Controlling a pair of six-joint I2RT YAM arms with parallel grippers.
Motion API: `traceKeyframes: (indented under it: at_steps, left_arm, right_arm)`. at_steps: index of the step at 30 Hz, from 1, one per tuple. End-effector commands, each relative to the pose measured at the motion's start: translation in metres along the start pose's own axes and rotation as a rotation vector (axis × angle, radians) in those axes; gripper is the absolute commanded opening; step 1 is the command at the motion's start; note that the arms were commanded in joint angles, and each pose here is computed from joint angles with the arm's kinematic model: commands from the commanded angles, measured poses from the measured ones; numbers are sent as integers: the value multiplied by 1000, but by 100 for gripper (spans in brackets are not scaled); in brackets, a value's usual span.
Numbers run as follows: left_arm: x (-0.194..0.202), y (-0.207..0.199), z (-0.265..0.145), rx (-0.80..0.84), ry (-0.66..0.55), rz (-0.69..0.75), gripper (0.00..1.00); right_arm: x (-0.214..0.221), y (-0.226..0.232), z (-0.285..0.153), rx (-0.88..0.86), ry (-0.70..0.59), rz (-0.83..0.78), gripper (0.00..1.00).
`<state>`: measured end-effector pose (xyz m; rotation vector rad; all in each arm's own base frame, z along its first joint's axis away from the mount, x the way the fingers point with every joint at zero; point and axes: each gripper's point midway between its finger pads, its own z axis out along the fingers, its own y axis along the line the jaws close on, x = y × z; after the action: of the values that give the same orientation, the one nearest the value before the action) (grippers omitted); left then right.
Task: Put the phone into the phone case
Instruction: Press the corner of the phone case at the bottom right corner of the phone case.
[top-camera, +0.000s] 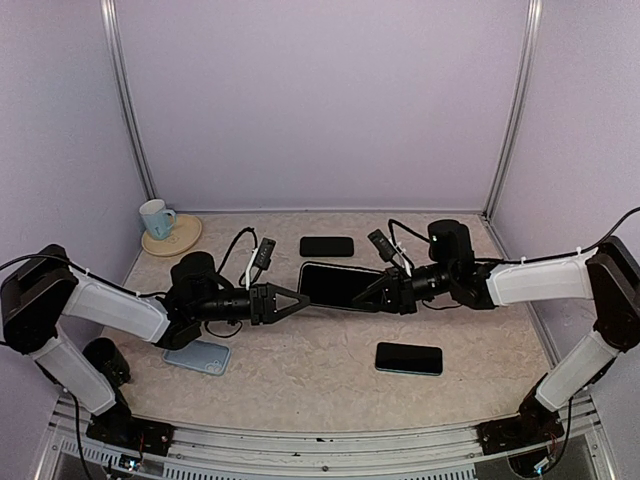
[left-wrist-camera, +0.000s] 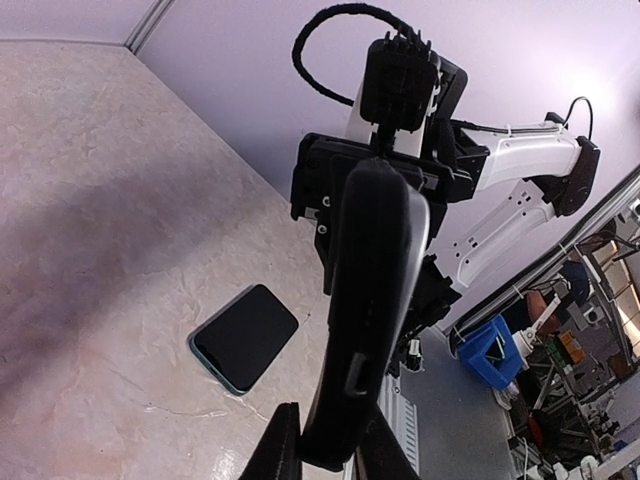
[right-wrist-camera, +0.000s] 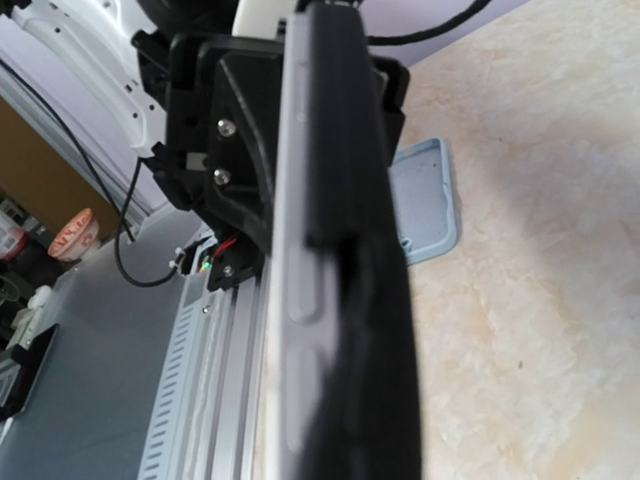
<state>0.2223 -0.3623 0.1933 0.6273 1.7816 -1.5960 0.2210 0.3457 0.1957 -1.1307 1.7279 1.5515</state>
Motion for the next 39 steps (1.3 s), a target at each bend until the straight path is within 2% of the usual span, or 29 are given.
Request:
traceKeyframes:
  at_steps: [1,4,11,25,39]
  left_arm:
    - [-14,-9,6,24,-29,40,12]
    - [-16,-3,7,-13,-37,35,0]
    - [-19,5,7,-55,-51,33,0]
    - [-25,-48,-24,157,-82,162,0]
    - [-21,-60,-36,212,-81,185,0]
  right_arm:
    - [-19,-3,-5,54,-23,-70,0]
    - [-20,-6,-6,79,-21,-80,0]
    - [-20,-6,-9,106,-27,-104,0]
    - [-17,11,-22,-68,-68,-47,0]
    - [-18,20,-29,-126,-93,-31,0]
